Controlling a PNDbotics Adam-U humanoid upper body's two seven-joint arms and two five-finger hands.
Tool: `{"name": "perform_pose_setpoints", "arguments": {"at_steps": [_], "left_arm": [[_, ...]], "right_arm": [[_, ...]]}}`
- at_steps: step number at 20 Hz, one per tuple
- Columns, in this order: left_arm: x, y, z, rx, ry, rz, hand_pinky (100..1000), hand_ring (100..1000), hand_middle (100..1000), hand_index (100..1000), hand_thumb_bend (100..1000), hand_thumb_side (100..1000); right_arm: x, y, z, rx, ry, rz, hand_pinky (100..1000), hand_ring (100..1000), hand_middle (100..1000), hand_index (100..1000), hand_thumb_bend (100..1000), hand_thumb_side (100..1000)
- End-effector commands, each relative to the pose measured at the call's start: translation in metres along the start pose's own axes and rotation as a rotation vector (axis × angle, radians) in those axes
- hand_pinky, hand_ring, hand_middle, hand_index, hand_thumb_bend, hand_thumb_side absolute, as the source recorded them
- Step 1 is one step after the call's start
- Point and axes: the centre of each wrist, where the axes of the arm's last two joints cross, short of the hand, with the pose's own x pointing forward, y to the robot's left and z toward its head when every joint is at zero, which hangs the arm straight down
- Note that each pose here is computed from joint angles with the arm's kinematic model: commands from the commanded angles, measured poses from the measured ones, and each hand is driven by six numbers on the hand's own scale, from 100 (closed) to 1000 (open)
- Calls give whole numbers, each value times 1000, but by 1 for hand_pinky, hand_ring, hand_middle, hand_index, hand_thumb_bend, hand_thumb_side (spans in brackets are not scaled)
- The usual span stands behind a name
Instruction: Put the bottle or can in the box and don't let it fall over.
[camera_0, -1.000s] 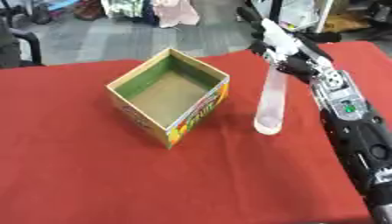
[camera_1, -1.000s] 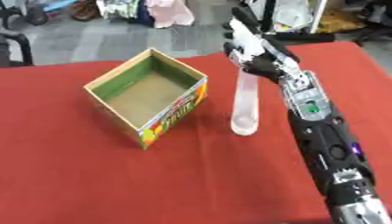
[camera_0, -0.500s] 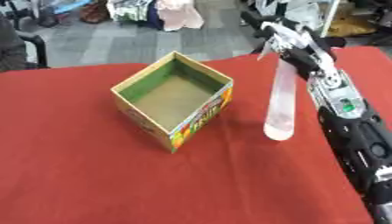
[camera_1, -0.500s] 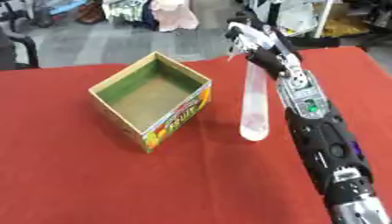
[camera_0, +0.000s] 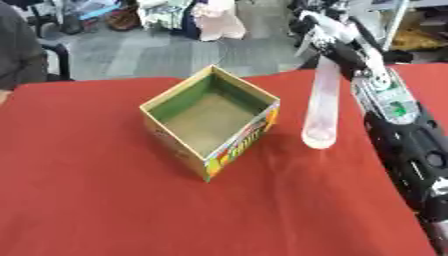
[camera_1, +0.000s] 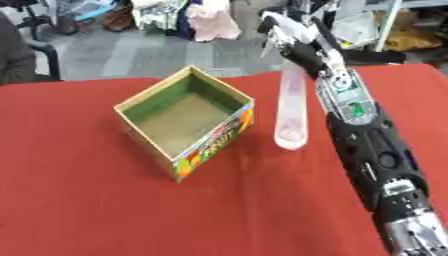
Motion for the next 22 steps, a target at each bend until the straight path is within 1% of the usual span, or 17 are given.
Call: {"name": "perform_pose_setpoints", "arguments": {"at_steps": [1,5,8,10,12,14,18,20,22], "left_arm": [[12,0,-18,-58,-59,8,765,1000,1000,1000,295,1000],[20,-6,-38,-108,-112,44,765,1000,1000,1000,297,1000],[25,-9,-48,-143,-137,58,766,1000,1000,1000,298,1000],[28,-11,-52,-160,-148,64,766,1000,1000,1000,298,1000],[30,-13,-58,-177,-162,72,766,1000,1000,1000,299,1000],[34,-16,-64,-192,-184,85,767,1000,1000,1000,300,1000],[40,-21,-74,-208,-221,114,768,1000,1000,1000,300,1000],[42,-22,-75,-211,-231,122,768,1000,1000,1000,300,1000],[43,-23,-76,-212,-238,126,767,1000,1000,1000,298,1000]], "right_arm": [[22,-29,-16,-31,-71,63,585,705,749,417,100,470],[45,-53,-31,-65,-158,118,589,678,712,415,100,470],[65,-68,-43,-100,-236,140,595,655,674,414,100,470],[73,-72,-50,-116,-272,136,599,654,669,414,100,470],[76,-72,-54,-122,-285,127,603,662,677,417,100,470],[73,-71,-55,-125,-276,116,608,677,694,422,100,470],[59,-71,-50,-136,-220,81,608,703,728,425,100,470],[48,-67,-46,-143,-182,48,604,724,752,430,100,470],[35,-59,-42,-154,-134,1,608,746,781,447,100,470]]}}
